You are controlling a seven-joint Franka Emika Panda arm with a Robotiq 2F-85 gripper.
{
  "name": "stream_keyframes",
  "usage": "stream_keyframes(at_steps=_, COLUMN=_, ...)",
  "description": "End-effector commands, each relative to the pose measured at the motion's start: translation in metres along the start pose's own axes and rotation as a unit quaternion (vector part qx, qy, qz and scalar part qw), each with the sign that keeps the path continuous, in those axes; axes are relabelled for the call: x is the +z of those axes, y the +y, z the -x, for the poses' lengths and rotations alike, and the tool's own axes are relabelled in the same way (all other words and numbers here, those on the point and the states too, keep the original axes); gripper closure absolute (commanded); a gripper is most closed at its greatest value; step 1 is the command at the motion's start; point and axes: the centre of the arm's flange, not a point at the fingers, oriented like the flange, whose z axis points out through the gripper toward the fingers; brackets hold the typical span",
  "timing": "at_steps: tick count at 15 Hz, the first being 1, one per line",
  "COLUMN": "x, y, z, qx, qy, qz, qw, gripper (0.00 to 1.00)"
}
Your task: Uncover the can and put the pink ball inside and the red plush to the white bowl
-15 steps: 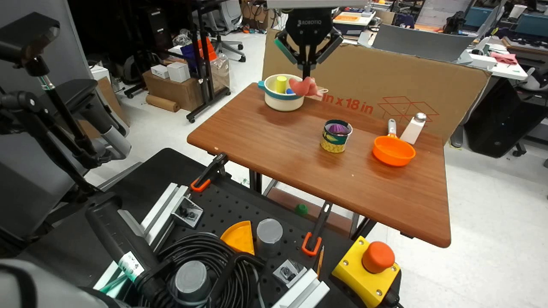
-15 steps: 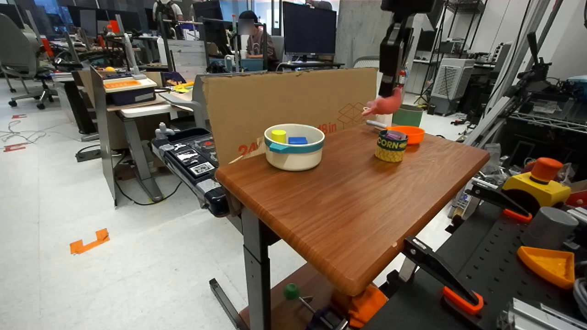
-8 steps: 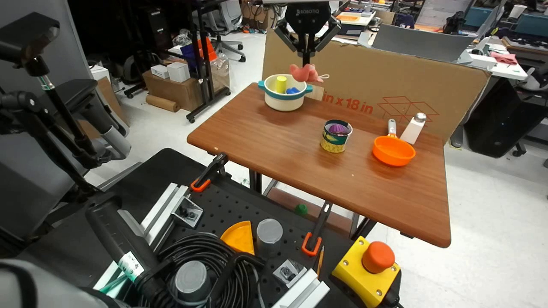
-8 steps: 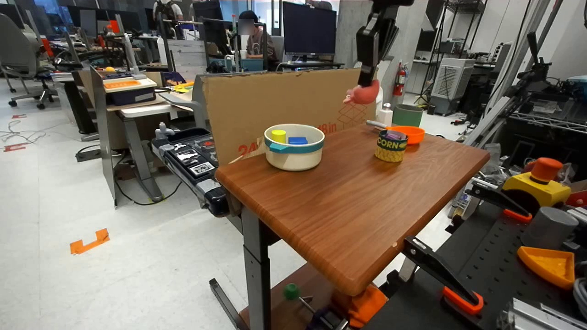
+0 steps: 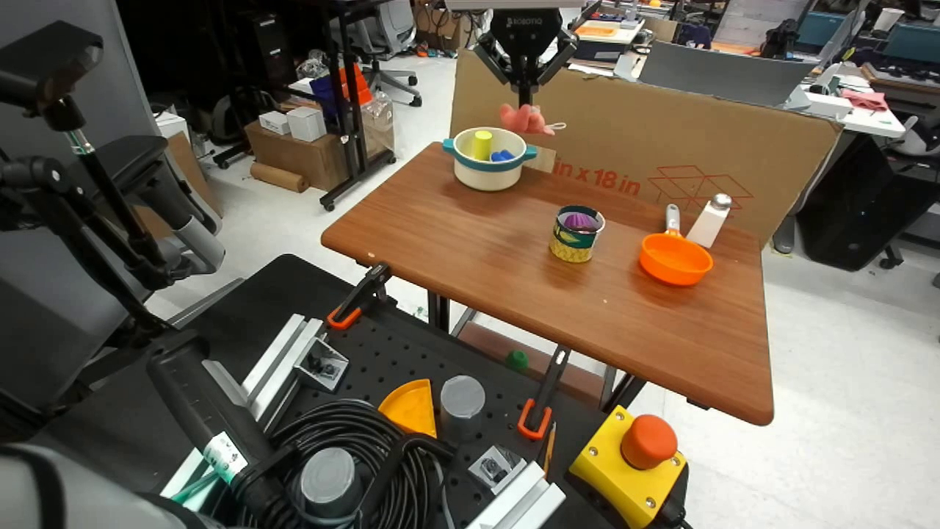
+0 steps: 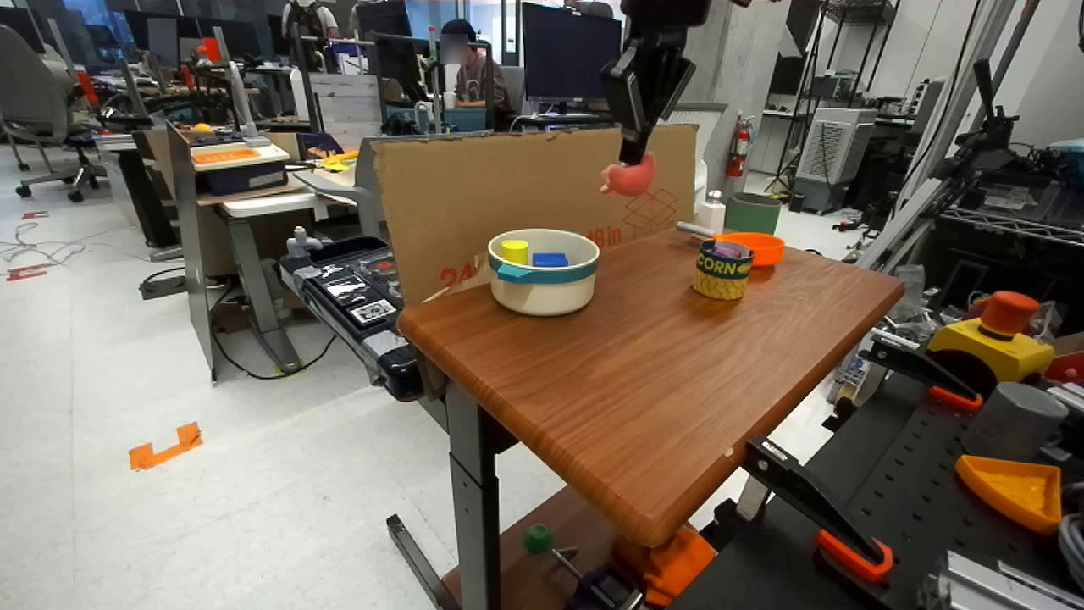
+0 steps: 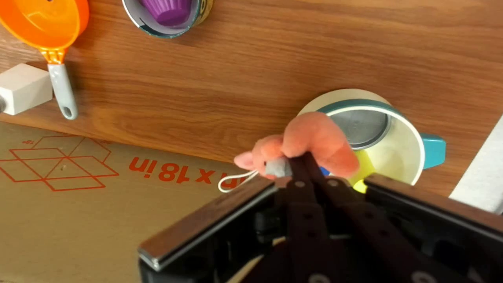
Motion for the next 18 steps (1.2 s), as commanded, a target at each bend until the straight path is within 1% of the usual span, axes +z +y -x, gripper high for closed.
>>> stream_keyframes(at_steps=1, x=0.010, y=-0.006, z=-0.021, qx=0.014, qy=0.001, qz=0.015, qw=0.9998, gripper=1.00)
stream_keyframes(at_steps=4, x=0.012, y=-0.011, z=-0.023, qx=0.016, qy=0.003, qz=0.015, qw=0.9998, gripper=1.00)
stream_keyframes(at_steps=7, x=0.011, y=-0.015, z=-0.015, qx=0.006, qy=0.008, qz=-0.009, qw=0.9999, gripper=1.00)
stream_keyframes(at_steps=10, x=0.009, y=-0.021, z=-0.011, qx=0.011, qy=0.017, qz=-0.042, qw=0.9989, gripper=1.00)
stream_keyframes(at_steps=13, x=0.010, y=-0.024, z=-0.011, qx=0.014, qy=0.020, qz=-0.058, qw=0.9980, gripper=1.00)
stream_keyframes(at_steps=14, x=0.011, y=-0.025, z=-0.011, qx=0.013, qy=0.016, qz=-0.054, qw=0.9983, gripper=1.00)
stream_keyframes(at_steps=15, x=0.012, y=-0.025, z=-0.011, qx=0.012, qy=0.017, qz=-0.053, qw=0.9984, gripper=0.91)
stream_keyframes(at_steps=16, x=0.011, y=-0.025, z=-0.010, qx=0.012, qy=0.013, qz=-0.052, qw=0.9985, gripper=0.73)
stream_keyframes(at_steps=17, x=0.011, y=-0.024, z=-0.011, qx=0.013, qy=0.010, qz=-0.051, qw=0.9986, gripper=0.68)
stream_keyframes(at_steps=18, x=0.010, y=-0.024, z=-0.011, qx=0.012, qy=0.008, qz=-0.050, qw=0.9987, gripper=0.60)
